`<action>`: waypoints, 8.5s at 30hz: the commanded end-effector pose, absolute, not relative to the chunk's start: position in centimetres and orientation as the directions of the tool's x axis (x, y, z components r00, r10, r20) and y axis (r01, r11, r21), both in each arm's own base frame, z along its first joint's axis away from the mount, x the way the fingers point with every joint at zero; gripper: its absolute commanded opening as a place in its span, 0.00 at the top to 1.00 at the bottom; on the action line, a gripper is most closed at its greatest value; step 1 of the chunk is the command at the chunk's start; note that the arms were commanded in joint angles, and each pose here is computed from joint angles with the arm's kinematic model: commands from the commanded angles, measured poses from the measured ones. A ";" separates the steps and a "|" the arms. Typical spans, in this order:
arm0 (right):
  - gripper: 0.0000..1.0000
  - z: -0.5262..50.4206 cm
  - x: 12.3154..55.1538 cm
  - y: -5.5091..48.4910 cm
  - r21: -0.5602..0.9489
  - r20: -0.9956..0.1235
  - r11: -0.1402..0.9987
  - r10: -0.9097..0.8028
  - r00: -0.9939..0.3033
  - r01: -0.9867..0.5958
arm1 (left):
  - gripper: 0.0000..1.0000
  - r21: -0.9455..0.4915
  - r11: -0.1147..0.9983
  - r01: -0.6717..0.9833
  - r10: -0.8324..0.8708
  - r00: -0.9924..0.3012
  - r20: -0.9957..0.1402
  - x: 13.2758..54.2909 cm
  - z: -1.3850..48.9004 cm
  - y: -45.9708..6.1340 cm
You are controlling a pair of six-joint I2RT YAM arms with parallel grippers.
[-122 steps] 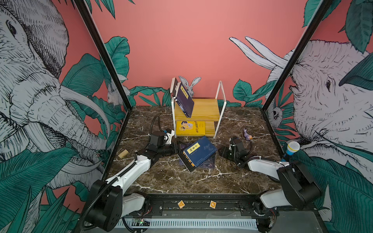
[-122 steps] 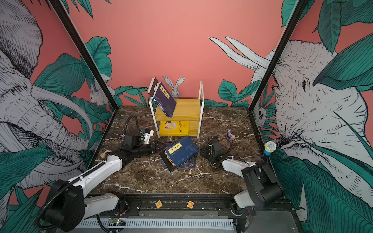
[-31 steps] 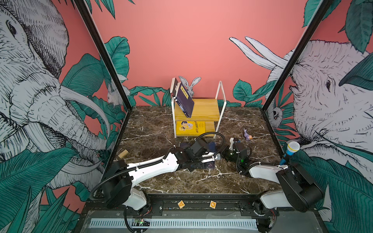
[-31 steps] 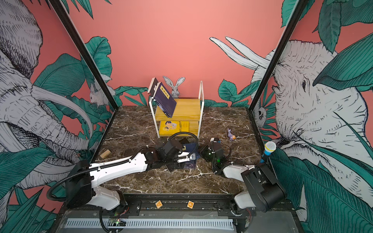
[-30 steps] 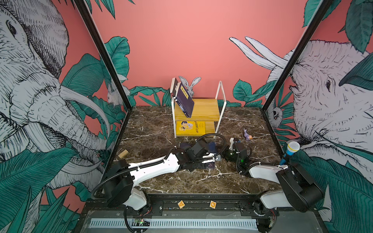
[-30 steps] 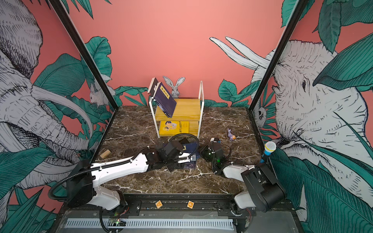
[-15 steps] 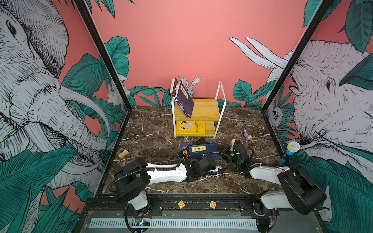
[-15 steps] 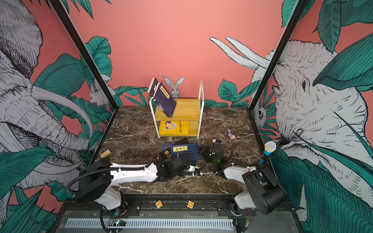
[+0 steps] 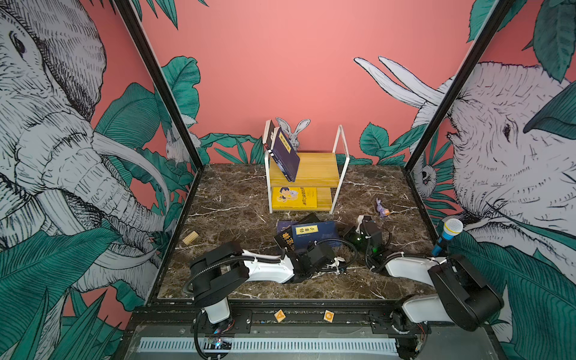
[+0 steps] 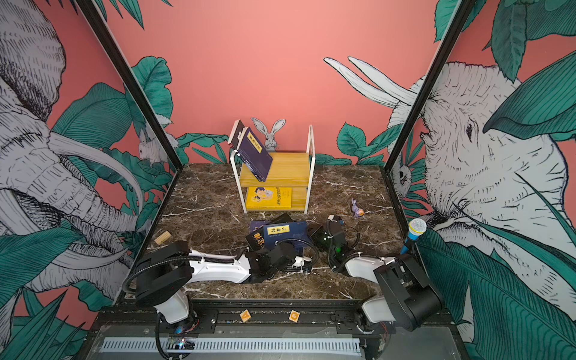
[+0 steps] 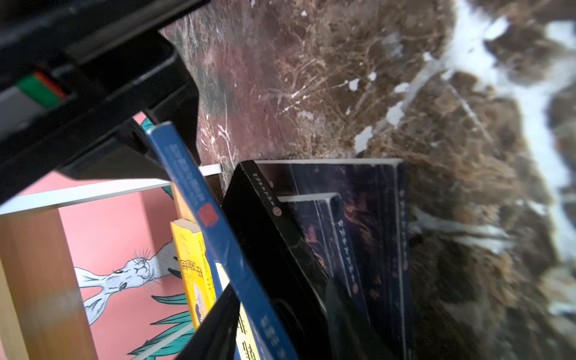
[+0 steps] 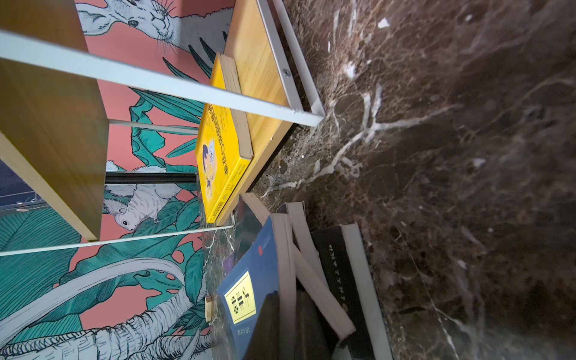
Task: Stacking books/files
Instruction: Place the book at the bookshelf, then move the book to the bookshelf.
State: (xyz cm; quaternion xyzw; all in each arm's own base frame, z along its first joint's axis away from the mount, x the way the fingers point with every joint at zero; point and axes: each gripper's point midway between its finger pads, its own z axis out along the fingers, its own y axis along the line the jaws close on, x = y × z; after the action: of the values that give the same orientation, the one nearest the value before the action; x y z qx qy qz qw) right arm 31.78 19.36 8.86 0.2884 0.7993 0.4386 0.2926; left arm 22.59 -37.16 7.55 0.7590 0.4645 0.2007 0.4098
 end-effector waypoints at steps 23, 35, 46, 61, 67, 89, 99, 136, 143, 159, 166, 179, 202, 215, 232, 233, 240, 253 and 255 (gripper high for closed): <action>0.73 13.3 31.7 20.2 0.927 -0.195 0.356 0.723 -0.663 0.115 | 1.00 0.895 -0.354 0.272 0.801 0.582 0.140 23.9 8.7 -37.0; 0.48 17.9 30.0 15.5 0.902 -0.368 0.431 0.724 -0.584 -0.035 | 1.00 0.934 -0.346 -0.088 0.670 0.673 0.311 26.9 14.3 -34.8; 0.04 19.1 26.0 7.8 0.658 -0.678 0.753 0.605 -0.416 0.022 | 1.00 0.958 -0.210 -0.195 0.719 0.633 0.287 29.6 15.8 -34.4; 0.01 19.4 23.0 2.6 0.209 -0.893 0.975 0.221 -0.392 0.074 | 1.00 0.989 -0.033 -0.144 0.865 0.492 0.100 35.8 18.4 -32.8; 0.01 19.2 23.0 2.8 0.230 -0.906 0.972 0.233 -0.352 0.052 | 1.00 0.992 0.020 -0.126 0.878 0.477 0.043 38.4 18.4 -32.0; 0.01 19.1 23.1 3.0 0.232 -0.897 0.971 0.235 -0.373 0.054 | 0.96 0.997 -0.008 -0.072 0.876 0.481 0.042 43.7 13.0 -32.8; 0.01 18.9 23.1 3.0 0.233 -0.895 0.971 0.237 -0.378 0.056 | 0.49 0.999 -0.051 0.001 0.882 0.468 0.045 43.4 12.7 -32.2; 0.01 19.1 23.0 2.9 0.233 -0.896 0.971 0.237 -0.375 0.056 | 0.01 0.746 -0.372 0.552 0.827 0.561 -0.002 36.8 10.2 -28.2; 0.01 19.0 23.0 2.9 0.230 -0.895 0.971 0.235 -0.378 0.059 | 0.08 0.734 -0.371 0.569 0.830 0.558 -0.013 37.6 11.1 -28.2; 0.01 19.0 23.0 2.9 0.229 -0.895 0.972 0.233 -0.379 0.056 | 0.17 0.722 -0.370 0.584 0.810 0.583 -0.056 38.4 10.8 -29.3; 0.01 19.0 23.1 2.9 0.226 -0.896 0.972 0.232 -0.378 0.061 | 0.13 0.686 -0.366 0.629 0.811 0.577 -0.097 37.3 10.7 -29.1; 0.01 19.0 23.0 2.8 0.229 -0.896 0.972 0.234 -0.378 0.061 | 0.27 0.776 -0.293 0.559 0.846 0.530 -0.062 41.2 11.1 -30.2; 0.01 19.1 23.0 2.8 0.227 -0.897 0.972 0.233 -0.376 0.063 | 0.38 0.797 -0.191 0.574 0.891 0.442 -0.105 44.6 11.2 -30.2; 0.01 19.0 23.0 2.8 0.229 -0.895 0.972 0.235 -0.379 0.061 | 0.38 0.814 -0.144 0.563 0.898 0.420 -0.131 45.8 11.4 -30.8; 0.01 19.0 23.0 2.9 0.230 -0.894 0.971 0.234 -0.381 0.058 | 0.35 0.807 -0.091 0.584 0.879 0.428 -0.211 45.1 13.0 -31.5; 0.01 18.9 23.0 2.9 0.229 -0.894 0.972 0.234 -0.382 0.059 | 0.35 0.806 -0.087 0.586 0.878 0.428 -0.216 45.0 13.0 -31.5; 0.01 18.9 23.0 2.9 0.227 -0.894 0.972 0.232 -0.382 0.060 | 0.39 0.780 -0.050 0.624 0.853 0.432 -0.291 44.0 14.0 -32.1; 0.01 18.8 23.1 2.9 0.226 -0.893 0.972 0.231 -0.387 0.059 | 0.44 0.789 -0.063 0.612 0.857 0.439 -0.271 44.3 13.7 -32.2; 0.01 18.8 23.1 3.2 0.231 -0.891 0.972 0.232 -0.391 0.049 | 0.42 0.775 -0.053 0.630 0.854 0.431 -0.292 43.7 14.0 -32.1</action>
State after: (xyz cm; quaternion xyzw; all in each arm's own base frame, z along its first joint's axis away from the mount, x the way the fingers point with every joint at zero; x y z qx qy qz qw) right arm 22.89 3.12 18.01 0.0857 0.8361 0.0814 0.5357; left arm 43.99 -31.82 10.27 0.7251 0.5258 0.1309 0.4250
